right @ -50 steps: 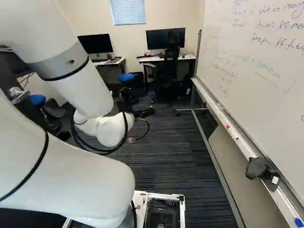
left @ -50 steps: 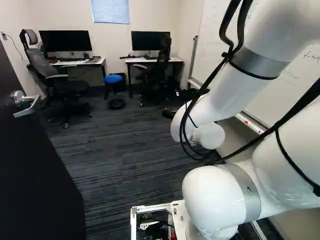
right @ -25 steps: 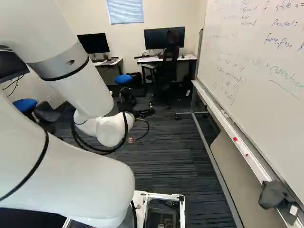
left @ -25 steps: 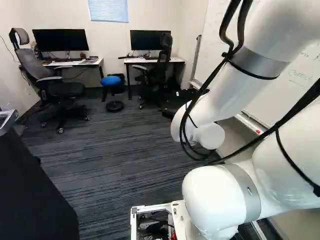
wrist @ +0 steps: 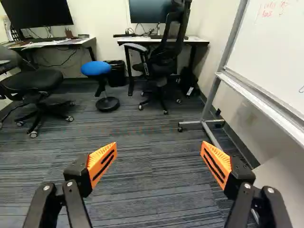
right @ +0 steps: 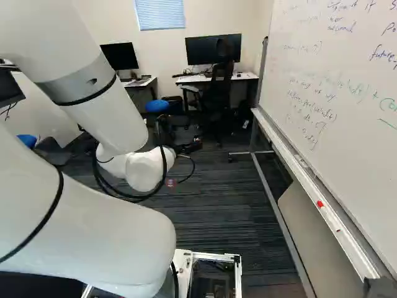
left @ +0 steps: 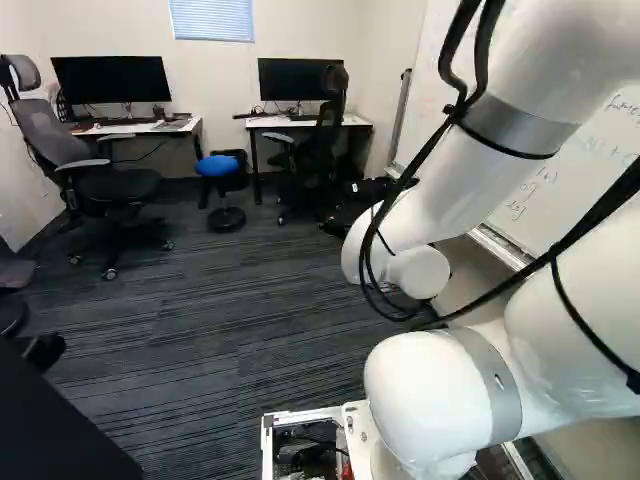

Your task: Open the door and move inside

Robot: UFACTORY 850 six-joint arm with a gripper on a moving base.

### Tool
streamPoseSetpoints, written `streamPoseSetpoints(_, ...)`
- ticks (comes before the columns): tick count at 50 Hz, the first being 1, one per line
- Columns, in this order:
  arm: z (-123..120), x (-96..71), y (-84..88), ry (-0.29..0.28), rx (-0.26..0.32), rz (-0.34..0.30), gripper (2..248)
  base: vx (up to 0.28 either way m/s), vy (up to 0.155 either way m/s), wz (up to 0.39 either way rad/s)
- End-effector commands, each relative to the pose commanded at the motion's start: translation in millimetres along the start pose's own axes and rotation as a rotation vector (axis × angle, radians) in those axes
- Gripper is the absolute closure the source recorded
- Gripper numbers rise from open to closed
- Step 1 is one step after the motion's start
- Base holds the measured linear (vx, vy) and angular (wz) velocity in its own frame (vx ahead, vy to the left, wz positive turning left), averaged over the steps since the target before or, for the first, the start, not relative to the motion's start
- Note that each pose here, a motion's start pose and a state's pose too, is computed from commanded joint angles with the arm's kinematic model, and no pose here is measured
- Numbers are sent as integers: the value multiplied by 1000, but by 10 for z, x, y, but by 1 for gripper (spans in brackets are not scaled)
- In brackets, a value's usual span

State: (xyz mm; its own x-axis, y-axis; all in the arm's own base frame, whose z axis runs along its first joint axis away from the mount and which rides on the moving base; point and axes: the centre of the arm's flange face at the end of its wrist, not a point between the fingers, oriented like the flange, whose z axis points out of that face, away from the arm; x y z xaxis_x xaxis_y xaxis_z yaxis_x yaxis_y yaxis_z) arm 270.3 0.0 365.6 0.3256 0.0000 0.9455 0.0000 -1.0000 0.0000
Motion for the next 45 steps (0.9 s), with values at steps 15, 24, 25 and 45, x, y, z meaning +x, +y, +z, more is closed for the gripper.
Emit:
streamPoseSetpoints(15, 0, 0, 0, 0, 0, 0, 3, 218, 3, -4)
streamPoseSetpoints(24, 0, 0, 0, 0, 0, 0, 3, 216, 4, -3)
streamPoseSetpoints(25, 0, 0, 0, 0, 0, 0, 3, 207, 2, 2)
streamPoseSetpoints(45, 0, 0, 0, 0, 0, 0, 3, 211, 3, -4)
